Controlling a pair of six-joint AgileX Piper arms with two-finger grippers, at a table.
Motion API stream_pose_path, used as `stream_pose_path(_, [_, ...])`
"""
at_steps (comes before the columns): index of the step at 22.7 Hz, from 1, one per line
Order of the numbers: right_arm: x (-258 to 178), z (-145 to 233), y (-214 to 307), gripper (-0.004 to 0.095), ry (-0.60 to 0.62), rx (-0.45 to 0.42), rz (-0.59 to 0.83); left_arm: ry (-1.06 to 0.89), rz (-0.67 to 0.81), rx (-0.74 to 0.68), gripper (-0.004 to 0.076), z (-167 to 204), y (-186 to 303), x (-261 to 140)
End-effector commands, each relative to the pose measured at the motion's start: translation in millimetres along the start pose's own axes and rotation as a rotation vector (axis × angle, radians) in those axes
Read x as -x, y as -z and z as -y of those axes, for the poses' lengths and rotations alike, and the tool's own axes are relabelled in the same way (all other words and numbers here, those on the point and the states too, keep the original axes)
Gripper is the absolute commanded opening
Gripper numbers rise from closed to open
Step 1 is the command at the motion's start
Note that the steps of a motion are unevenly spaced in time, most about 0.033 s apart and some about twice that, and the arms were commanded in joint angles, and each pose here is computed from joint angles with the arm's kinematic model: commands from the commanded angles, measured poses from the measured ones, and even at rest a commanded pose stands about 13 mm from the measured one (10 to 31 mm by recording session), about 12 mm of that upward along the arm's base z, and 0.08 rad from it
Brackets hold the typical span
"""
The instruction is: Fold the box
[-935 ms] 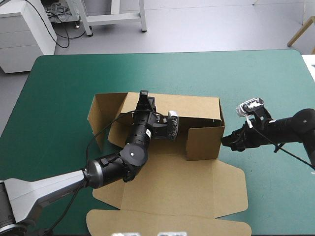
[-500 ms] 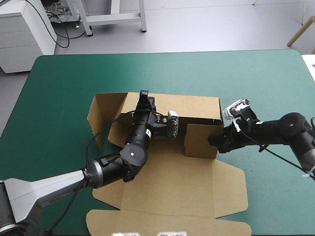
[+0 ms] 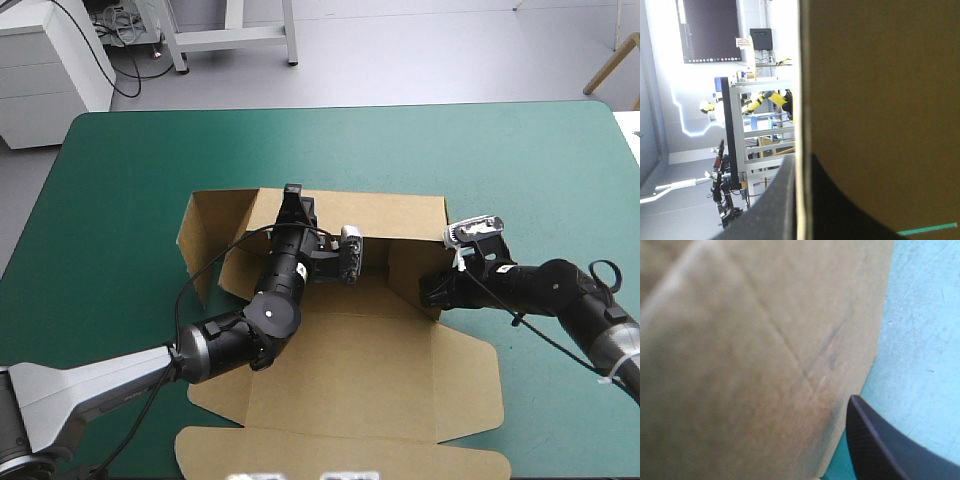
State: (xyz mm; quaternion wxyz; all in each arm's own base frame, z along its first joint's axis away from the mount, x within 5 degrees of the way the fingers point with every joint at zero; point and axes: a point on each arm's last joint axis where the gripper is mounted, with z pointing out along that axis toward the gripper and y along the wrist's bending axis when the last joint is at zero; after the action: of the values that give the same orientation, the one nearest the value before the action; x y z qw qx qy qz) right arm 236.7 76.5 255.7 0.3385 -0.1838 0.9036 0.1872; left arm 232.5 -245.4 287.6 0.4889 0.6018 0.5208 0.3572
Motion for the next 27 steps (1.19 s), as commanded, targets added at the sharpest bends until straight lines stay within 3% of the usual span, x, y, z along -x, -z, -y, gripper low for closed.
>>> stream_pose_path(1, [4, 0, 17, 0.0397, -0.055, -0.063, 0.179, 0.036, 0.01, 0.07, -0.001, -21, 9, -1])
stream_pose_path(5, [4, -2, 28, 0.0395, -0.026, -0.09, 0.249, 0.035, 0.036, 0.056, -0.001, -19, 9, 1])
stream_pose_path(14, [18, -26, 28, 0.0261, 0.088, -0.155, 0.406, 0.034, 0.052, 0.048, -0.001, -19, 9, 3])
stream_pose_path(17, [16, -24, 20, 0.0145, 0.162, -0.171, 0.362, 0.034, 0.052, 0.048, -0.001, -19, 9, 3])
stream_pose_path(23, [12, -19, 0, -0.0016, 0.149, -0.168, 0.286, 0.034, 0.053, 0.047, -0.001, -19, 9, 3])
stream_pose_path(27, [9, -18, -9, -0.0019, 0.15, -0.16, 0.248, 0.034, 0.053, 0.047, -0.001, -19, 9, 3])
